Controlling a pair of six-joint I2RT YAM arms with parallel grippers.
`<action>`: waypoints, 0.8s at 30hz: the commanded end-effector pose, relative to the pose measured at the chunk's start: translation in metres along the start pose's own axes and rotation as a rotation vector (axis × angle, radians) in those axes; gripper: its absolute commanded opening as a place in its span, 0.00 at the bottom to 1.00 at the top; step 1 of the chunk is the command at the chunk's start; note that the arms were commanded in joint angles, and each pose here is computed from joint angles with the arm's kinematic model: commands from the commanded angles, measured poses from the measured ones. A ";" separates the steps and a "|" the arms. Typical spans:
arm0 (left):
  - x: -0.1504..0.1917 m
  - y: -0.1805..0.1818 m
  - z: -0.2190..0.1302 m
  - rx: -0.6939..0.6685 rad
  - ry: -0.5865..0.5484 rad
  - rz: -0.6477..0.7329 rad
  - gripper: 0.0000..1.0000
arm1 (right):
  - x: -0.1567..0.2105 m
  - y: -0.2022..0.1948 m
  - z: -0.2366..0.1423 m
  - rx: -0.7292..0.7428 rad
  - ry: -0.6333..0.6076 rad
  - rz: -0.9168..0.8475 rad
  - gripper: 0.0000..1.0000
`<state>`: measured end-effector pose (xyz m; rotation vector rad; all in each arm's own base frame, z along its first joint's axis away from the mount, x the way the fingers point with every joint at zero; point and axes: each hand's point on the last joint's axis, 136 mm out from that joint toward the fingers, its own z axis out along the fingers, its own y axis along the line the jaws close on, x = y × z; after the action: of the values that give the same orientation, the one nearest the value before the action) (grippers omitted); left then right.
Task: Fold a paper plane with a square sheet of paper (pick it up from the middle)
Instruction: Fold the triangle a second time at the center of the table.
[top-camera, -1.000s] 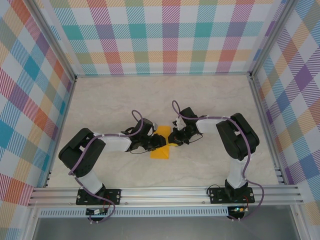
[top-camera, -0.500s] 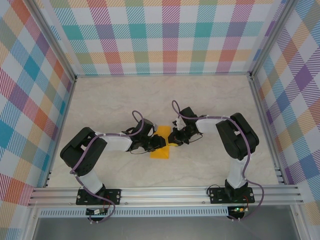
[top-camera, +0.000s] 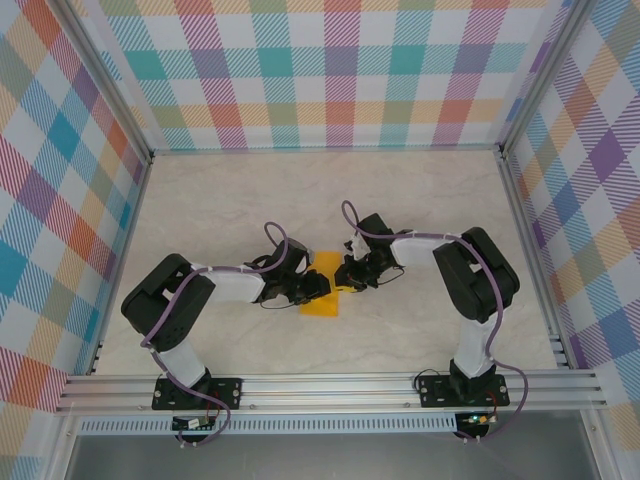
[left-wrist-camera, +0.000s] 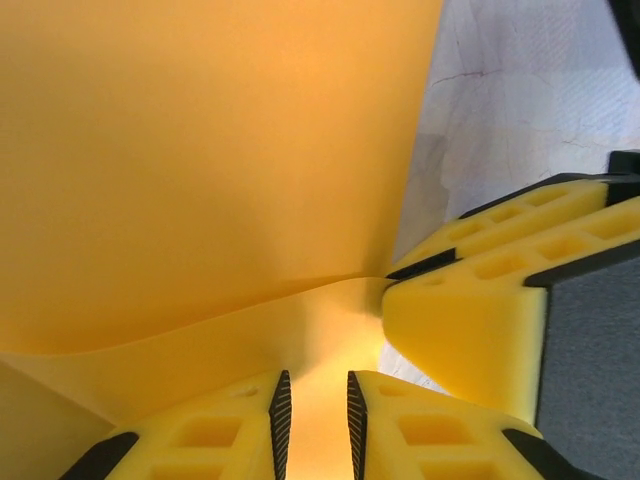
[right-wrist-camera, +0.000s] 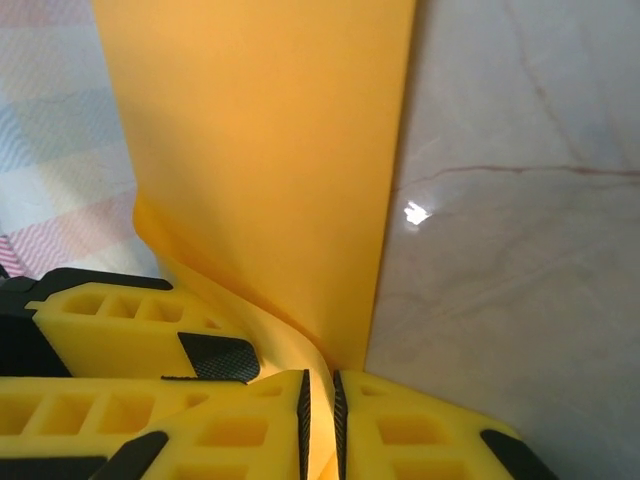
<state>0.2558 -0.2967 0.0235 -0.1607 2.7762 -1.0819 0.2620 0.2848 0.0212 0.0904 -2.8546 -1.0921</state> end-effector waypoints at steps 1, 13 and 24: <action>0.007 0.015 0.003 -0.063 0.021 -0.006 0.24 | -0.005 0.002 -0.018 0.053 -0.066 -0.013 0.17; 0.006 0.015 0.003 -0.063 0.020 -0.007 0.24 | 0.004 0.016 -0.003 0.012 -0.003 -0.055 0.10; 0.002 -0.001 -0.004 -0.018 0.005 0.004 0.24 | 0.009 -0.011 0.012 0.104 0.046 -0.014 0.09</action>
<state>0.2559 -0.2961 0.0233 -0.1643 2.7769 -1.0764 0.2552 0.2900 0.0161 0.1287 -2.8646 -1.0196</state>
